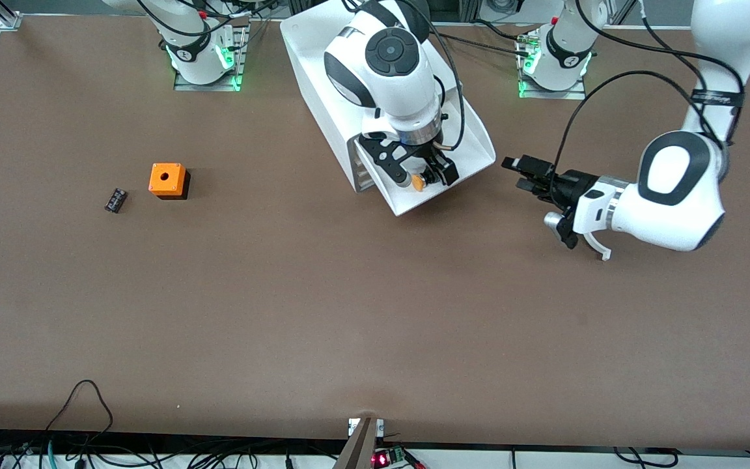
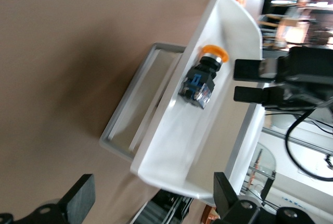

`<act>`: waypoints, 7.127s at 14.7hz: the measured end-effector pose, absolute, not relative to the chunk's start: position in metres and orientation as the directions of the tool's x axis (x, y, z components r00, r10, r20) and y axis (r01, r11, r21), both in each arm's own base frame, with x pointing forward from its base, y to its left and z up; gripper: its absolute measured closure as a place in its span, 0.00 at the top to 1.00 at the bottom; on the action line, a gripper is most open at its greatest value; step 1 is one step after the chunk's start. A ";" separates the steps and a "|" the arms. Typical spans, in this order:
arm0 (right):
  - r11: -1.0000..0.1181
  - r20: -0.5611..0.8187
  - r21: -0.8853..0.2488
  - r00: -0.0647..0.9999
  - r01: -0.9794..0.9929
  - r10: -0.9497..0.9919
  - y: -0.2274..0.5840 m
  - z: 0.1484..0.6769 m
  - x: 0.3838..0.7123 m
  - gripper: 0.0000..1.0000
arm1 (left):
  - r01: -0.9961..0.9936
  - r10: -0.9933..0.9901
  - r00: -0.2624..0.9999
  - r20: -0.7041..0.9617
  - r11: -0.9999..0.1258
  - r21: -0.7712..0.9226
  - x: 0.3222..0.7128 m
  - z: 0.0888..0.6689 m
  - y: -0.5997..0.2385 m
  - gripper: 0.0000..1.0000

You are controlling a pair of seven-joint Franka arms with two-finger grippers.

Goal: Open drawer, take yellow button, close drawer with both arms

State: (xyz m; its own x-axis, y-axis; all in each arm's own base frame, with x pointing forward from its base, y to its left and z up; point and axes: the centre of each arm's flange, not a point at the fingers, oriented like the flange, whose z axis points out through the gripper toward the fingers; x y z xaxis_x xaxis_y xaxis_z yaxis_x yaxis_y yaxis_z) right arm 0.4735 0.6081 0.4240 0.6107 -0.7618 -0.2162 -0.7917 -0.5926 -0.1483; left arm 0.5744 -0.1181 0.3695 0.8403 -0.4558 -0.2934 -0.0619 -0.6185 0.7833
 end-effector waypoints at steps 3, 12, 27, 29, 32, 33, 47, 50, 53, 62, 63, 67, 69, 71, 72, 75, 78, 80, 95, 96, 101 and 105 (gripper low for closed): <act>-0.600 -0.205 -0.140 0.616 -0.787 -0.761 0.615 0.409 0.469 1.00 | -0.083 -0.380 0.849 -0.366 -0.781 0.619 0.590 0.404 -0.100 1.00; -0.616 -0.176 -0.126 0.629 -0.777 -0.757 0.624 0.392 0.461 0.54 | -0.284 -0.278 0.895 -0.349 -0.958 0.034 0.613 0.474 -0.091 1.00; -0.740 -0.121 -0.138 0.752 -0.659 -0.647 0.525 0.493 0.528 0.41 | 0.075 0.081 0.971 -0.226 -0.997 -0.032 0.637 0.492 -0.093 1.00; -0.788 -0.107 -0.126 0.798 -0.603 -0.593 0.481 0.500 0.559 0.41 | 0.178 0.181 0.960 -0.213 -0.983 -0.034 0.638 0.481 -0.100 1.00; -0.848 -0.121 -0.127 0.856 -0.515 -0.502 0.418 0.501 0.601 0.41 | 0.277 0.277 0.945 -0.175 -0.960 -0.027 0.636 0.458 -0.132 1.00; -0.866 -0.128 -0.131 0.875 -0.482 -0.467 0.397 0.498 0.614 0.41 | 0.305 0.305 0.938 -0.168 -0.952 -0.024 0.633 0.451 -0.145 1.00; -0.992 -0.199 -0.056 0.975 -0.109 -0.095 0.132 0.289 0.699 0.41 | 0.507 0.500 0.858 -0.118 -0.861 0.035 0.535 0.361 -0.323 1.00; -0.998 -0.182 -0.029 0.982 -0.058 -0.052 0.100 0.268 0.698 0.41 | 0.495 0.488 0.864 -0.124 -0.869 0.024 0.522 0.357 -0.337 1.00; -1.000 -0.141 -0.028 0.990 -0.001 0.003 0.055 0.242 0.696 0.41 | 0.463 0.457 0.879 -0.139 -0.887 0.007 0.503 0.348 -0.353 1.00; -0.999 -0.129 -0.038 0.992 0.010 0.014 -0.002 0.193 0.687 0.46 | 0.369 0.371 0.909 -0.191 -0.928 -0.046 0.446 0.347 -0.400 1.00; -0.999 -0.129 -0.038 0.991 0.010 0.015 -0.002 0.193 0.687 0.54 | 0.359 0.363 0.910 -0.198 -0.931 -0.059 0.440 0.347 -0.404 1.00; -0.999 -0.116 -0.038 0.993 0.010 0.014 -0.002 0.196 0.690 0.92 | 0.356 0.364 0.906 -0.215 -0.931 -0.078 0.424 0.346 -0.416 1.00; -0.999 -0.090 -0.037 0.996 0.011 0.014 -0.002 0.211 0.695 0.99 | 0.354 0.364 0.905 -0.221 -0.931 -0.085 0.414 0.346 -0.424 1.00; -0.999 -0.048 -0.037 0.999 0.014 0.015 -0.002 0.245 0.701 1.00 | 0.351 0.362 0.904 -0.227 -0.932 -0.089 0.405 0.346 -0.430 1.00; -0.999 -0.035 -0.037 0.999 0.015 0.017 -0.002 0.267 0.701 1.00 | 0.348 0.360 0.905 -0.229 -0.933 -0.090 0.402 0.346 -0.432 1.00; -0.999 -0.028 -0.034 0.999 0.025 0.026 0.000 0.332 0.694 1.00 | 0.335 0.347 0.909 -0.232 -0.938 -0.091 0.396 0.346 -0.437 1.00; -0.999 -0.036 -0.035 0.999 0.030 0.031 0.002 0.396 0.678 1.00 | 0.327 0.340 0.911 -0.234 -0.941 -0.091 0.392 0.346 -0.440 1.00; -0.999 -0.038 -0.037 0.999 0.032 0.033 0.004 0.434 0.665 1.00 | 0.325 0.337 0.911 -0.240 -0.942 -0.090 0.389 0.346 -0.443 1.00; -1.000 -0.071 -0.026 0.997 -0.017 -0.015 0.019 0.603 0.565 1.00 | 0.303 0.321 0.903 -0.287 -0.947 -0.108 0.486 0.419 -0.358 1.00; -1.000 -0.069 -0.015 0.997 -0.022 -0.021 0.020 0.604 0.565 1.00 | 0.291 0.309 0.904 -0.295 -0.951 -0.105 0.499 0.430 -0.342 1.00; -0.998 0.037 0.001 0.997 -0.062 -0.062 0.029 0.620 0.562 1.00 | 0.216 0.212 0.934 -0.288 -0.976 -0.020 0.547 0.467 -0.276 1.00; -0.998 0.069 0.001 0.996 -0.061 -0.061 0.029 0.614 0.546 1.00 | 0.094 0.086 0.966 -0.242 -0.995 0.020 0.575 0.490 -0.224 1.00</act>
State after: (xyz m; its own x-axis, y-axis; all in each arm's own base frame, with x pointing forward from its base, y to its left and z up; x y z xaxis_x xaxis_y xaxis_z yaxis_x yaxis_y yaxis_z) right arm 0.5461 0.0290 0.6145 0.9957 -0.0610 0.0694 -0.0612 -0.9981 0.0007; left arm 0.5755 -0.2237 0.4902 0.9665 0.0862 -0.2418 0.0938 -0.9954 0.0198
